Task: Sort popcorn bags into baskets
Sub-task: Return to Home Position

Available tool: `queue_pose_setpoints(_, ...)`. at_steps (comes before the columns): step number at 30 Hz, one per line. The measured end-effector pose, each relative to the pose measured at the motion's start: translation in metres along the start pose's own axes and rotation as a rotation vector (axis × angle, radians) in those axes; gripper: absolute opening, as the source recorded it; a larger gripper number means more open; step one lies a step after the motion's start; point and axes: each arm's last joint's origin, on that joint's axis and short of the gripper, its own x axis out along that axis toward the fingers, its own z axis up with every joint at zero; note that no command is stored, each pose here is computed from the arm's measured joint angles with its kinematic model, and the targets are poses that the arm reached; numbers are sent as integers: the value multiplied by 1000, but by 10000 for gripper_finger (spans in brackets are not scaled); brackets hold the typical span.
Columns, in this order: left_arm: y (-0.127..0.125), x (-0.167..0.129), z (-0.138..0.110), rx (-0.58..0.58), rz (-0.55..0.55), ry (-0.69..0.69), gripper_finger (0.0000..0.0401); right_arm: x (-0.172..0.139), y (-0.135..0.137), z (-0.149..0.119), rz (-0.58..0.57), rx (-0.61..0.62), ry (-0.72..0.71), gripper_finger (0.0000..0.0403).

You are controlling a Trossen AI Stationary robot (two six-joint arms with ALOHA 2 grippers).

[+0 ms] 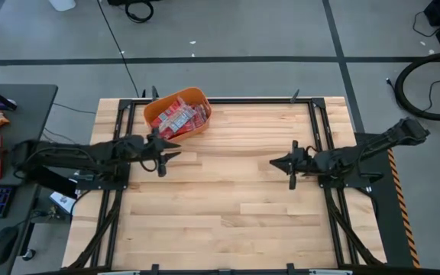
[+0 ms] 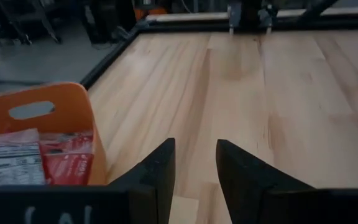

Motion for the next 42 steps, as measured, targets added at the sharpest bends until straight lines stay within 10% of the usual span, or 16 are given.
queue_pose_setpoints(21,5,-37,-45,-61,22,-255,120,-36,-35,8,-36,18,-211,11)
queue_pose_setpoints(42,-1,-45,-52,-86,-233,-361,120,-38,-41,6,-179,91,-366,13)
